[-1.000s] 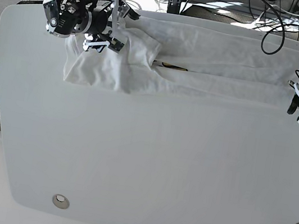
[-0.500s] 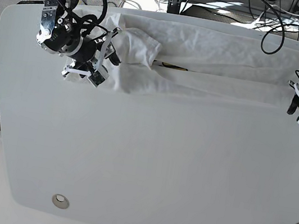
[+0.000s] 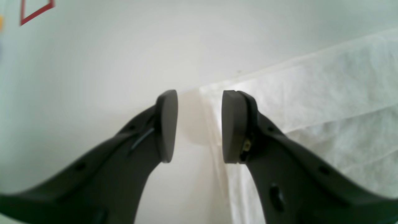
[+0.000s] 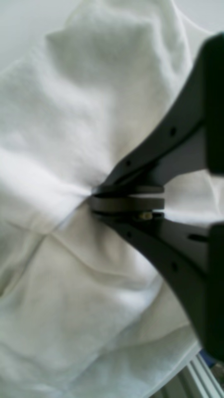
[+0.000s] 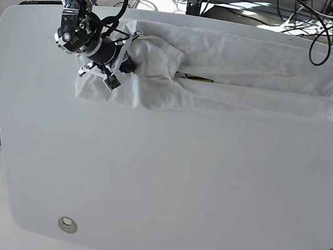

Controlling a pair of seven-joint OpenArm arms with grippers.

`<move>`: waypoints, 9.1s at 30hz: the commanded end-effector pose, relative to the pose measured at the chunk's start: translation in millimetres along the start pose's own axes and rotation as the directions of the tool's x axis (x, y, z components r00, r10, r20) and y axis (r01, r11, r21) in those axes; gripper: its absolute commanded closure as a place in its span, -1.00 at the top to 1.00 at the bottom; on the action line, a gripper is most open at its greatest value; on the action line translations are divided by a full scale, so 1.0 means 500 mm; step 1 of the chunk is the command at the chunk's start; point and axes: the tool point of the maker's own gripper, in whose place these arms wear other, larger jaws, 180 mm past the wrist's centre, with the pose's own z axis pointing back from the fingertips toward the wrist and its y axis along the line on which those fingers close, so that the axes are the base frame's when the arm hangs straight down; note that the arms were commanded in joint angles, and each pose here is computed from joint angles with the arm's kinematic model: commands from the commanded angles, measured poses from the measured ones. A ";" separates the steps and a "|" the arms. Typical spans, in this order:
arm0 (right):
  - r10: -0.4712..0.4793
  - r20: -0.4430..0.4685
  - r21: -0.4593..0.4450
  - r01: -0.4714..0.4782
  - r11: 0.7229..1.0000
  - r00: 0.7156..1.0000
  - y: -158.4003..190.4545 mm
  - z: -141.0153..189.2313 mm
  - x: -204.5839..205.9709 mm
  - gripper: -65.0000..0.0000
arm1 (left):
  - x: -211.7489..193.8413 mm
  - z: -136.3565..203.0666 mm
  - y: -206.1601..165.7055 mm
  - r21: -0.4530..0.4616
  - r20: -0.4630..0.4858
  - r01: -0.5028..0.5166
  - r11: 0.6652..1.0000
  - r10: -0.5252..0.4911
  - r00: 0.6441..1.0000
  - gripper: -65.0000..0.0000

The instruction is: Fold the T-shirt properly

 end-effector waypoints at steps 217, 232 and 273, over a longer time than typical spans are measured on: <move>-0.589 0.316 -0.214 0.660 0.720 0.744 -0.301 0.154 -0.050 0.77 | 0.023 -0.131 -0.520 -0.529 -0.060 0.243 0.813 -0.322 0.945 -1.00; -0.635 0.277 0.006 0.659 0.752 0.722 -0.161 0.040 0.021 0.76 | 0.025 -0.130 -0.520 -0.528 -0.059 0.247 0.813 -0.326 0.944 -1.00; -0.199 0.391 0.370 0.044 0.928 0.898 0.300 0.022 0.394 -1.00 | 0.031 -0.132 -0.525 -0.530 -0.054 0.246 0.811 -0.322 0.945 -1.00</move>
